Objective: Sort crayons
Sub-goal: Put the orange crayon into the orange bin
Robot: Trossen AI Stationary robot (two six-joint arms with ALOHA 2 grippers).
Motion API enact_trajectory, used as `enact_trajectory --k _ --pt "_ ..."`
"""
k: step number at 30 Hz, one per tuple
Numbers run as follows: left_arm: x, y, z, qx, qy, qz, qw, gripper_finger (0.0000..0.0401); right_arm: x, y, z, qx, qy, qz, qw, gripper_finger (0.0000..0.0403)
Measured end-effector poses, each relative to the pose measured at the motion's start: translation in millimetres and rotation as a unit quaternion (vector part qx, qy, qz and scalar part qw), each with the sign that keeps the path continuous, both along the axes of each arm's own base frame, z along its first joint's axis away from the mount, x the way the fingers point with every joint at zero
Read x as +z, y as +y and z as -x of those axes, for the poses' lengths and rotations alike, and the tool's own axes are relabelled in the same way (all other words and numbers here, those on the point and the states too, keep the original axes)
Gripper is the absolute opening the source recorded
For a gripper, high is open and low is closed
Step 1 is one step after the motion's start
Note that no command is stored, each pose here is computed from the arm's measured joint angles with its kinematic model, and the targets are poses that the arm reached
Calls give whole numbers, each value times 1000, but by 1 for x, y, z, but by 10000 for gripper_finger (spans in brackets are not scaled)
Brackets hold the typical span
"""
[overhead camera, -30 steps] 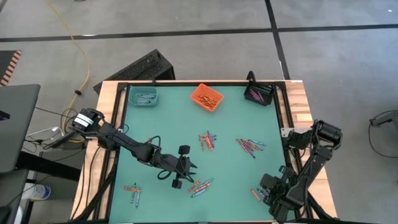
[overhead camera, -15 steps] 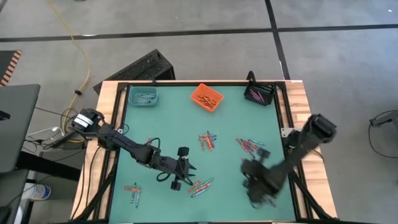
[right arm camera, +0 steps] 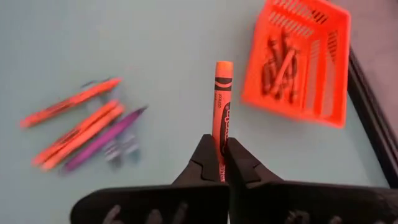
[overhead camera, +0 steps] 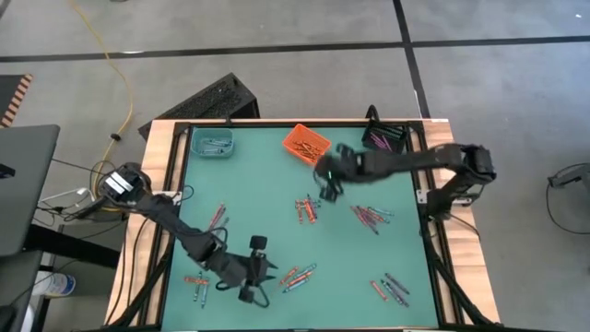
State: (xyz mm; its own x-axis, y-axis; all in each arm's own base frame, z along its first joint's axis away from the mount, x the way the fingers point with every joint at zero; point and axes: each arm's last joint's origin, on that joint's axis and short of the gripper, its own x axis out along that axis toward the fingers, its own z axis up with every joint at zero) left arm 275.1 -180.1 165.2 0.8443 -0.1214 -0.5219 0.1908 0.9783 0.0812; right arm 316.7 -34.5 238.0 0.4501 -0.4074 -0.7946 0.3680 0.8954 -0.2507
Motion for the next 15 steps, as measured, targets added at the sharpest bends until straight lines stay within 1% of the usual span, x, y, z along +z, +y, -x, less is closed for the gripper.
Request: enact_trajectory --k 4,7,11,15 --pt "0 -15 11 7 -9 -2 1000 107 -10 -55 -6 0 -19 -31 999 0" --pt "1 -23 18 22 -19 -4 1000 107 -16 -84 -8 8 -50 -49 997 0" --pt "1 -30 25 43 -33 -7 999 107 -19 -115 -12 7 -86 -53 995 0" --pt "2 -33 28 58 -38 2 998 107 -20 -138 -20 12 -118 -64 991 0"
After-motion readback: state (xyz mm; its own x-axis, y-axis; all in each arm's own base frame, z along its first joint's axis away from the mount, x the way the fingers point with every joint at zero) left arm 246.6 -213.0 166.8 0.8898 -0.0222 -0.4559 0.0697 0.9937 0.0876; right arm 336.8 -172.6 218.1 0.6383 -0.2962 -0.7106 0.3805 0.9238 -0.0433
